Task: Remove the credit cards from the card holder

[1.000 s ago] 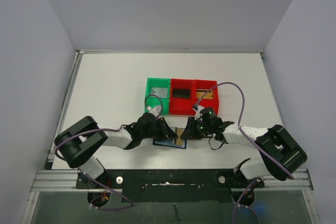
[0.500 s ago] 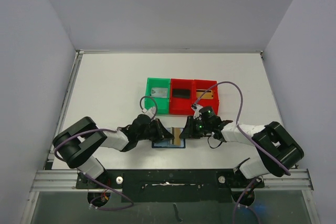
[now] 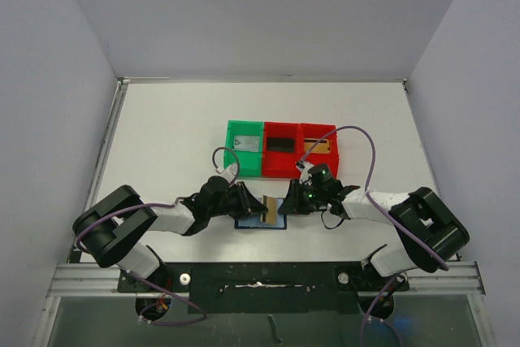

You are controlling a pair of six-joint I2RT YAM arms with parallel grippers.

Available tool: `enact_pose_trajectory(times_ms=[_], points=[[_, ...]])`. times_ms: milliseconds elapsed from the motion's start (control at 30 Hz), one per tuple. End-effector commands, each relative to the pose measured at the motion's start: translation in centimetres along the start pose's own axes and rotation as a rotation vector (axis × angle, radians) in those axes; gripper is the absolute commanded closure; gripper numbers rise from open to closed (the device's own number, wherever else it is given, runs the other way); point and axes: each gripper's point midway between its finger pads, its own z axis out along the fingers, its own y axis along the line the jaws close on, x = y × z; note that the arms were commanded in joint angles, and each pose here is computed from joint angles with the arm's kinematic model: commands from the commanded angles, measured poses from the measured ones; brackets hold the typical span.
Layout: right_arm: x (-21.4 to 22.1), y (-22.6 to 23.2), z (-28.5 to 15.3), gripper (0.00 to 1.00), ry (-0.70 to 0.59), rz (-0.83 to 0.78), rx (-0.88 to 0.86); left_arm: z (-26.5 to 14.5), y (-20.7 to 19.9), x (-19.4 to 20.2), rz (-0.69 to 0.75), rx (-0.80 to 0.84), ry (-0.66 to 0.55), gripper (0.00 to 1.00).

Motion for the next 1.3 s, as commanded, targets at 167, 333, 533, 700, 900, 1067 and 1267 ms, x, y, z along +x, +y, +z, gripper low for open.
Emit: enact_pose_trajectory(times_ms=[167, 333, 533, 700, 900, 1067, 1267], points=[[0.2, -1.5, -0.7, 0.8, -0.01, -0.007, 0.093, -0.3, -1.3, -0.5, 0.036, 0.048, -0.013, 0.95], [-3.5, 3.3, -2.3, 0.79, -0.162, -0.048, -0.042, -0.3, -1.1, -0.6, 0.044, 0.031, -0.017, 0.97], [-2.9, 3.9, -0.6, 0.77, -0.11, -0.069, -0.046, -0.2, -1.1, -0.8, 0.048, 0.026, -0.022, 0.97], [-0.9, 0.5, 1.2, 0.78, -0.004, -0.023, 0.072, -0.5, -0.9, -0.9, 0.056, 0.013, -0.027, 0.88], [-0.5, -0.6, 1.2, 0.78, 0.008, -0.006, 0.101, -0.7, -0.5, -1.0, 0.08, -0.021, -0.033, 0.79], [-0.4, -0.7, 1.3, 0.78, 0.011, -0.005, 0.1, -1.0, -0.6, -1.6, 0.092, -0.031, -0.053, 0.81], [-0.4, -0.7, 1.3, 0.78, 0.015, -0.008, 0.095, -0.5, -1.0, -1.5, 0.086, 0.007, -0.023, 0.85]])
